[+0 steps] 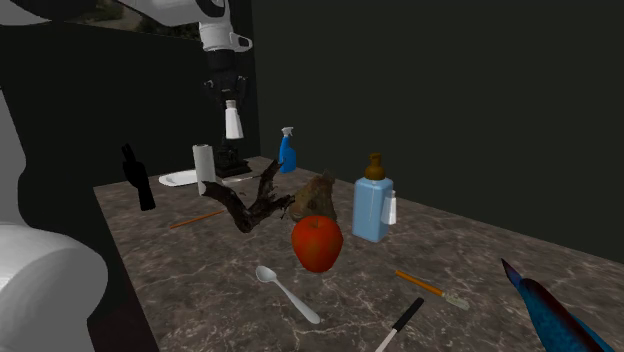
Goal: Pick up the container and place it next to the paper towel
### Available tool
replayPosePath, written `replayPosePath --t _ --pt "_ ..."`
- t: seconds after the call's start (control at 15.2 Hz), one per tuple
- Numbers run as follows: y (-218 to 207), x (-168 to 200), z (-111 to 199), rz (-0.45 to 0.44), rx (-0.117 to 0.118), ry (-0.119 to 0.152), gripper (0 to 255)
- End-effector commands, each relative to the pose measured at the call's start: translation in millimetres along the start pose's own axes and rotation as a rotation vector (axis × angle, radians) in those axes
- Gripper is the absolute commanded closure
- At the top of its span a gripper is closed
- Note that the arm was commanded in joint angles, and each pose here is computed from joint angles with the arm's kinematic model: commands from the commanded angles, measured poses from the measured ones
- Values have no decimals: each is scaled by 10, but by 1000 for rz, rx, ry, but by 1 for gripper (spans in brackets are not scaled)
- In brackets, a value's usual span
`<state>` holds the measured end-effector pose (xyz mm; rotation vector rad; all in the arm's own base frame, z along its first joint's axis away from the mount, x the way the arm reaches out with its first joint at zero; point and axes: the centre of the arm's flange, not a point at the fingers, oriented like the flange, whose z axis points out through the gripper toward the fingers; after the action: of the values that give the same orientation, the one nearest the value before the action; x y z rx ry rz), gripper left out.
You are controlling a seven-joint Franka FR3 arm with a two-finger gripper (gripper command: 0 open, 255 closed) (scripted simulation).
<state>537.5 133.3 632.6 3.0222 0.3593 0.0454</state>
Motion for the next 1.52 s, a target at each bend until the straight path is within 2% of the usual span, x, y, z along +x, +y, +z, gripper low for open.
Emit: replayPosePath --t 0.0,0.66,1.45 --pt "-271 62 -35 1 0 0 255" --pt "-1541 399 -157 1 0 0 255" --pt "-1639 399 417 1 0 0 255"
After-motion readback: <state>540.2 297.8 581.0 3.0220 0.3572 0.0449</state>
